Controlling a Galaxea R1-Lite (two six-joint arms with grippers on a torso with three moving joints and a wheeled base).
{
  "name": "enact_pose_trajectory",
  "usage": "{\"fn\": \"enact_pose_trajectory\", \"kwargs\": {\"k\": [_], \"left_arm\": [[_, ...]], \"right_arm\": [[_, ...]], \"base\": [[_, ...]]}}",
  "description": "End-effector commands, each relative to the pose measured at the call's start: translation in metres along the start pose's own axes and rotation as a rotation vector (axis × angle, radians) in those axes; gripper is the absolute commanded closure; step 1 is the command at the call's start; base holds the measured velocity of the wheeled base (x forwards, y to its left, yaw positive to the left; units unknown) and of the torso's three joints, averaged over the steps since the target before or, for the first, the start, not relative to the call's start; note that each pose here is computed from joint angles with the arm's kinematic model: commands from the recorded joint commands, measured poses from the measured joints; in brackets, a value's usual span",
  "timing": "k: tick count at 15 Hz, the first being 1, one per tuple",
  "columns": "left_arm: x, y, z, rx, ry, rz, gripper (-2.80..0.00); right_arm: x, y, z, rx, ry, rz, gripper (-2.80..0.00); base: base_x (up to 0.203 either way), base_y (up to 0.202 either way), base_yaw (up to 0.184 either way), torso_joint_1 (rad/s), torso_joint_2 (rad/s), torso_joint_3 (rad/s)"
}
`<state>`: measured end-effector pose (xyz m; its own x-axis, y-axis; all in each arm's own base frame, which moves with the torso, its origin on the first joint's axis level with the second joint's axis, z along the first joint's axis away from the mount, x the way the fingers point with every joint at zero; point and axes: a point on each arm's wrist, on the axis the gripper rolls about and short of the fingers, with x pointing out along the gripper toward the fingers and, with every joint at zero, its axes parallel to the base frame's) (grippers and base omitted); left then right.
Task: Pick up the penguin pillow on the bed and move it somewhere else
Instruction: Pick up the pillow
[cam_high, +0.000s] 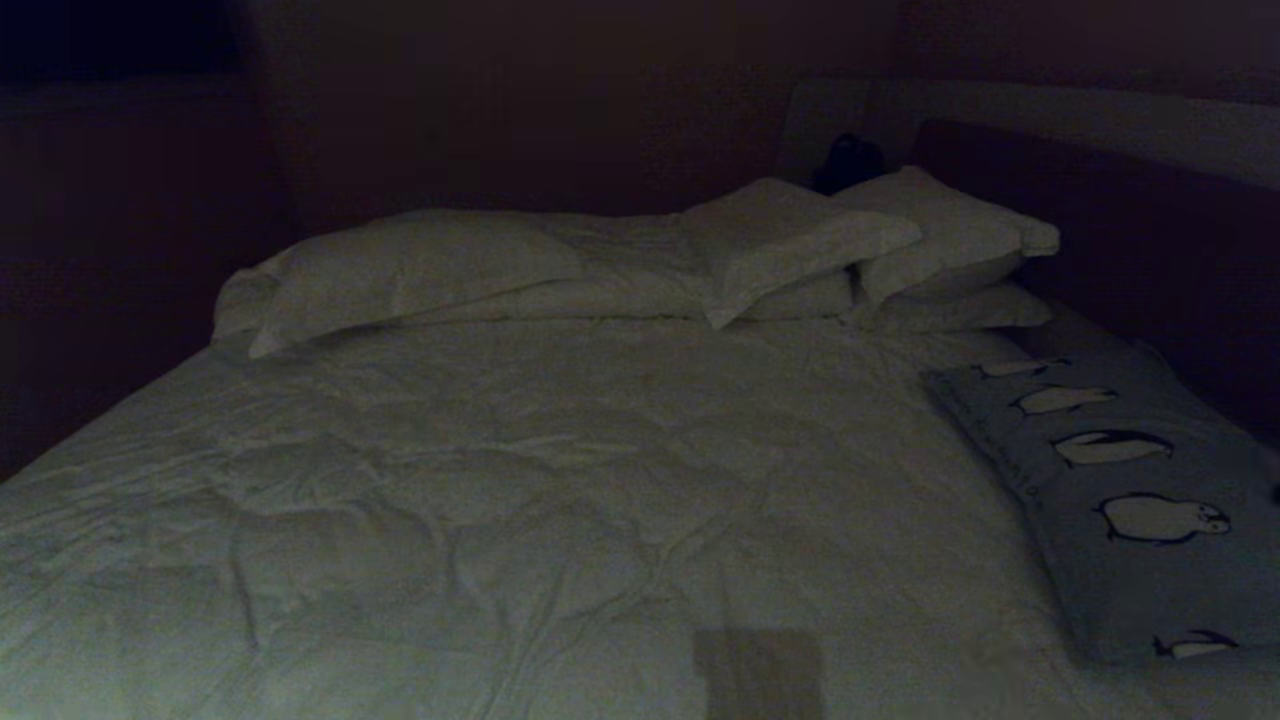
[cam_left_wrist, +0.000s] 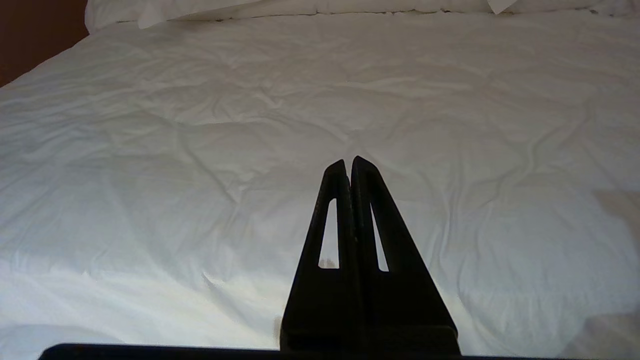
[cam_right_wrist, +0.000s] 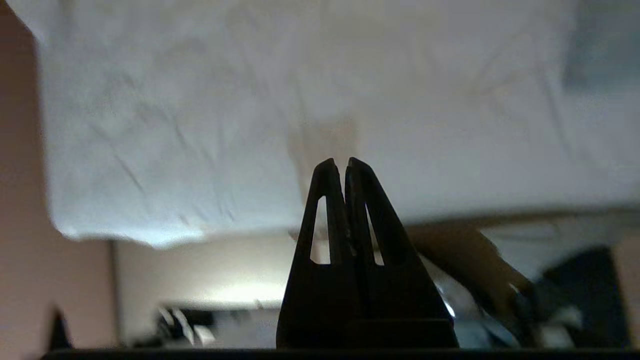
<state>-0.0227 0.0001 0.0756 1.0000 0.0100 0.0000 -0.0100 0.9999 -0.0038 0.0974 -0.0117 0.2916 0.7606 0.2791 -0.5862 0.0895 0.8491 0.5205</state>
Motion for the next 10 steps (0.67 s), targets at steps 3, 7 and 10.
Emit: {"fn": "enact_pose_trajectory", "kwargs": {"k": [3,7,10], "left_arm": [[0.000,0.000,0.000,-0.001,0.000,0.001,0.00],[0.000,0.000,0.000,-0.001,0.000,0.001,0.00],[0.000,0.000,0.000,-0.001,0.000,0.001,0.00]], "right_arm": [[-0.049,-0.007,-0.094,-0.404,0.035,0.002,0.00],[-0.060,-0.019,-0.139,-0.472,-0.021,0.034,0.00],[-0.072,-0.029,-0.167,-0.536,-0.088,0.093,0.00]], "base": [[0.000,0.000,0.000,0.000,0.00,0.000],[0.000,0.000,0.000,0.000,0.00,0.000],[0.000,0.000,0.000,0.000,0.00,0.000]]}}
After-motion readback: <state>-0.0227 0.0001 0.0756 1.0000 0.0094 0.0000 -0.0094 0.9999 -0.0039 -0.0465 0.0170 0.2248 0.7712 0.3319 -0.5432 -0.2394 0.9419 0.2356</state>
